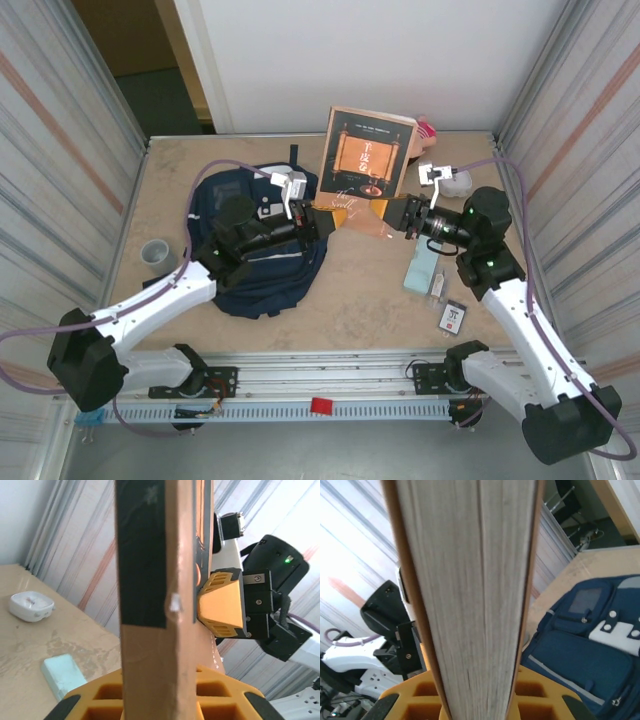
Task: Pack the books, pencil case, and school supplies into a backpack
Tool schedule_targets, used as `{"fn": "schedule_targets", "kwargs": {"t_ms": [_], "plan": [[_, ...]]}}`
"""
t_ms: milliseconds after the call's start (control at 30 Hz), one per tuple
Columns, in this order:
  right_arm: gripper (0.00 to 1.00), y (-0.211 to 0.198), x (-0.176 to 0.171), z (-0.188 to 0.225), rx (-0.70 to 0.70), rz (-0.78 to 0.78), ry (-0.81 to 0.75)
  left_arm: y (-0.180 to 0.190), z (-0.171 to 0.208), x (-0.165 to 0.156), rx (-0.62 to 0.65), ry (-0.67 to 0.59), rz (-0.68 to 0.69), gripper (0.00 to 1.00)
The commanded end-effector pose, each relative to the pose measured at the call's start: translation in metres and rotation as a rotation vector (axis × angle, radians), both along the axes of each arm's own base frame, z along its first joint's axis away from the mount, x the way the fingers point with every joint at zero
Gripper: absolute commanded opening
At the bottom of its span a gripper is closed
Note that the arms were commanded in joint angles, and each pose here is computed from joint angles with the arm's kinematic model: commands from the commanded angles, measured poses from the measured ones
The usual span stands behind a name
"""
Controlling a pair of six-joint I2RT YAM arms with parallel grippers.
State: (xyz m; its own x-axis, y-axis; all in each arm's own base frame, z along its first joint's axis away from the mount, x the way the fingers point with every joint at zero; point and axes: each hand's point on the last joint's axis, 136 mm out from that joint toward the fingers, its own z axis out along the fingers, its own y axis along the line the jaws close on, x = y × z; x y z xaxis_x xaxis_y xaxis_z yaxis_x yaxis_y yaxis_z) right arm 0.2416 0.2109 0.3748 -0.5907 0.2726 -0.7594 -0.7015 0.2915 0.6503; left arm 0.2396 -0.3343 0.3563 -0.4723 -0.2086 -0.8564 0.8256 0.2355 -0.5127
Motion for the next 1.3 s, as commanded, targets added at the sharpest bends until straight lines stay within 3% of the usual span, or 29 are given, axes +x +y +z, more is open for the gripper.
{"fn": "schedule_targets", "kwargs": {"t_ms": [0,67,200,300,367,500,633,833,933,1100,1133,1267], "plan": [[0.02,-0.004,-0.003,0.004,-0.116,-0.019,-0.107,0.016,-0.004,0.012,0.111,-0.061,0.122,0.39],[0.00,-0.009,-0.005,-0.010,-0.225,-0.042,-0.158,0.025,-0.011,0.011,0.161,-0.099,0.160,0.56],[0.00,-0.020,-0.009,-0.049,-0.467,-0.055,-0.258,0.051,-0.027,0.001,0.356,-0.269,0.210,0.61],[0.00,-0.021,-0.017,-0.081,-0.653,0.017,-0.292,0.072,-0.039,-0.012,0.544,-0.427,0.193,0.73],[0.00,-0.022,-0.021,-0.102,-0.781,0.064,-0.305,0.084,-0.048,-0.021,0.659,-0.508,0.165,0.81],[0.00,-0.017,-0.036,-0.138,-0.995,0.220,-0.412,0.097,-0.067,-0.035,0.835,-0.613,0.056,0.88],[0.00,-0.002,-0.052,-0.156,-1.053,0.370,-0.509,0.101,-0.089,-0.043,0.921,-0.607,-0.040,0.92],[0.00,0.020,-0.071,-0.149,-0.945,0.510,-0.625,0.087,-0.114,-0.055,0.879,-0.534,-0.179,0.91],[0.00,0.025,-0.075,-0.144,-0.911,0.539,-0.649,0.078,-0.116,-0.062,0.823,-0.522,-0.234,0.81],[0.03,0.029,-0.070,-0.131,-0.868,0.557,-0.645,0.059,-0.099,-0.076,0.669,-0.524,-0.320,0.42],[0.06,0.029,-0.069,-0.128,-0.847,0.559,-0.635,0.059,-0.095,-0.076,0.647,-0.526,-0.322,0.34],[0.35,0.021,-0.045,-0.105,-0.697,0.425,-0.493,0.067,-0.071,-0.066,0.529,-0.498,-0.258,0.04]]}}
